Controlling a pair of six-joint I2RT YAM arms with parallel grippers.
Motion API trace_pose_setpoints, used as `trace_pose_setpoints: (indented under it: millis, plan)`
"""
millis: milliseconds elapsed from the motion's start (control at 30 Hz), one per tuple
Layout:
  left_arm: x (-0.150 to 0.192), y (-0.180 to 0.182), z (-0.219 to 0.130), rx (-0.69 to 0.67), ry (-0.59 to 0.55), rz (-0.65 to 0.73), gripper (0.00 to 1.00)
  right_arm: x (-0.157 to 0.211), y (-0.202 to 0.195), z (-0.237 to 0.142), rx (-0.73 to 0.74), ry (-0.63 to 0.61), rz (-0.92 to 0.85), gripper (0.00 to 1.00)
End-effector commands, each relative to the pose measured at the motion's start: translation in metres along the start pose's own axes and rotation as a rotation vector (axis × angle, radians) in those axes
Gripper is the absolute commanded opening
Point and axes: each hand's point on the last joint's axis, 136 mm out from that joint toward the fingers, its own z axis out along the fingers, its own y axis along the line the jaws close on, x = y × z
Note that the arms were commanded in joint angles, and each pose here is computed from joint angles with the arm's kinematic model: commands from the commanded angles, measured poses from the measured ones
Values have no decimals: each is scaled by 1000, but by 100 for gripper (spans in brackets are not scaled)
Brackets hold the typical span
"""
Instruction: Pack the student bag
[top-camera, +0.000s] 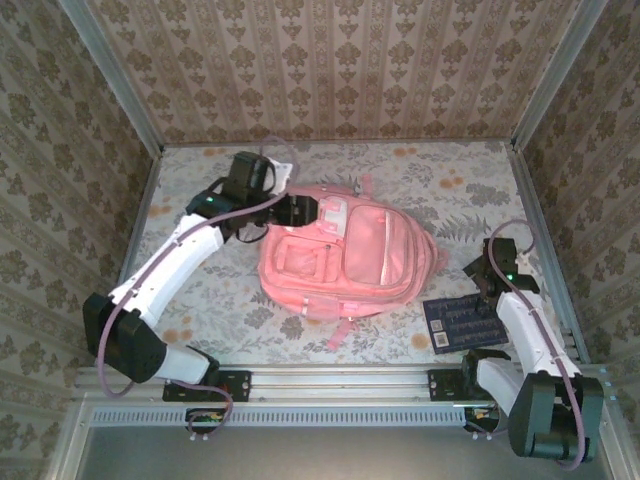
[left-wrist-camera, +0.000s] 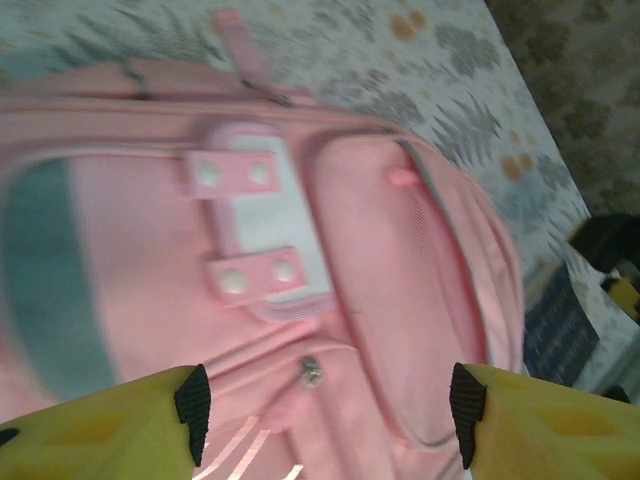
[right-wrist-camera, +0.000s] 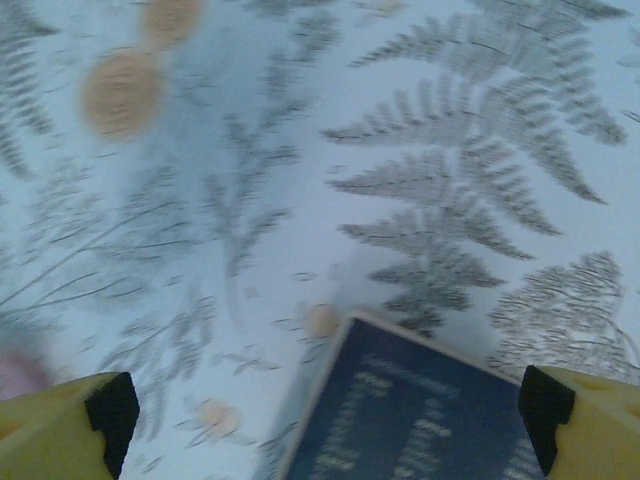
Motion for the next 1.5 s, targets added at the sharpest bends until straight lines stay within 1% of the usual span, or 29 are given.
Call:
trace_pose_setpoints:
  millis: [0,100,267,367,467,500,600,667,700,800,900,1100,1133,1200,1267,1333,1400,1467]
  plan:
    - [18,-36,35,89,90,7,68,1,-18,9,43,-14,82,100]
    - [36,-74,72,174,185,31,68,4,-17,19,22,17,116,100]
    - [61,-130,111,285,307,83,68,22,6,30,-80,137,101,100]
    - [71,-152,121,355,363,94,68,38,18,33,-127,218,83,100]
    - [82,-159,125,392,406,112,68,55,27,30,-168,274,66,100]
    - [88,-165,123,433,441,109,68,60,30,27,-190,289,60,100]
    - [103,-167,119,477,499,112,68,79,43,21,-257,350,41,100]
    - [110,-161,117,471,509,109,69,92,50,16,-285,380,14,100]
    - [115,-157,116,474,518,98,69,93,51,12,-275,367,-25,100]
    - [125,-142,115,450,525,77,69,105,65,-1,-359,396,-50,99]
    - [136,-130,115,422,537,71,69,116,77,-14,-411,399,-109,99]
    - [154,-118,121,403,575,50,69,131,94,-26,-465,426,-201,99]
    - [155,-119,122,404,582,51,69,128,94,-27,-452,414,-227,99]
    - [156,-124,123,407,594,65,69,112,84,-29,-367,348,-281,99]
    - [158,-129,126,398,606,92,69,95,68,-34,-284,285,-295,100]
    - [162,-132,133,382,623,119,69,82,55,-39,-233,231,-293,100]
    - [167,-127,145,346,640,131,69,76,39,-42,-167,208,-273,100]
    - [170,-120,156,317,646,128,69,78,26,-42,-108,220,-248,100]
